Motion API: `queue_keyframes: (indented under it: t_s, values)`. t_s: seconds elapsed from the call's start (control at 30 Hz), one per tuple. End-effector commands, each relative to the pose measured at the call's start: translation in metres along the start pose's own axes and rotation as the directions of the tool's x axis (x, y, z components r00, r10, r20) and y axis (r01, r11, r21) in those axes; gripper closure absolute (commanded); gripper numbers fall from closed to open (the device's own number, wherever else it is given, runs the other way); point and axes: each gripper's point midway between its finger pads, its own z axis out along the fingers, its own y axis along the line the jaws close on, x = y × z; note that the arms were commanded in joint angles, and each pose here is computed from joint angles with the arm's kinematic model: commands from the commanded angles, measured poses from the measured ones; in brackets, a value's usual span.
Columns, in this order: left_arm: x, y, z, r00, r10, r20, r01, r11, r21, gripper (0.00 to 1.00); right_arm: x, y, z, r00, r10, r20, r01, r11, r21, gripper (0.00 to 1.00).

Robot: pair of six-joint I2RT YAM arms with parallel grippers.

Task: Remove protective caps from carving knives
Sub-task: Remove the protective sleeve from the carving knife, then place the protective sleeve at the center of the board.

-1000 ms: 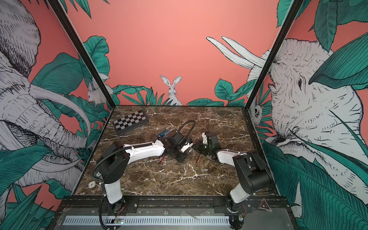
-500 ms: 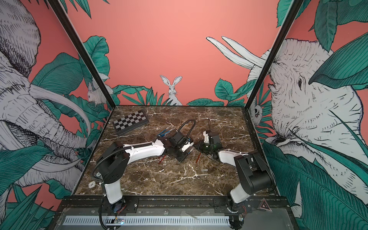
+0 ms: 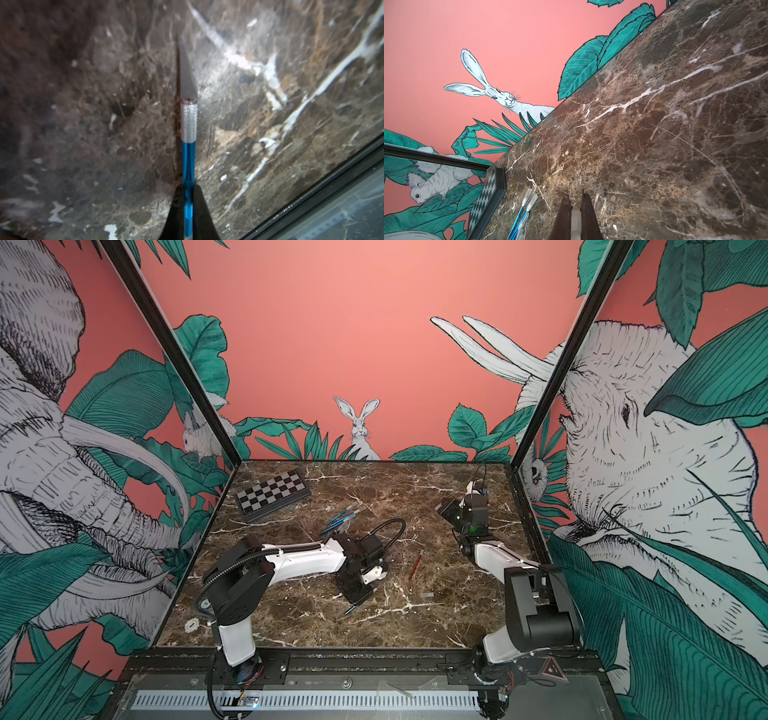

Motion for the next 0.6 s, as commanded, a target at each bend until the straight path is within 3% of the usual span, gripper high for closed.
queue_keyframes:
  t_s: [0.0,0.27,0.57]
  values:
    - [0.016,-0.002,-0.006,0.998,-0.006,-0.056,0.006,1.0,-0.001,1.0,-0.003,-0.002,-0.004,1.0,0.003,0.022,-0.004,1.0,0.018,0.99]
    - [-0.022,-0.007,-0.041,0.997,-0.032,0.074,0.034,0.999,-0.016,1.0,0.019,-0.02,-0.033,0.991,0.004,-0.137,0.017,0.987,0.158,0.98]
    - [-0.084,-0.016,-0.071,0.978,-0.075,0.194,0.076,0.997,0.001,1.0,0.075,-0.042,-0.079,0.902,0.05,-0.429,0.052,0.974,0.222,0.97]
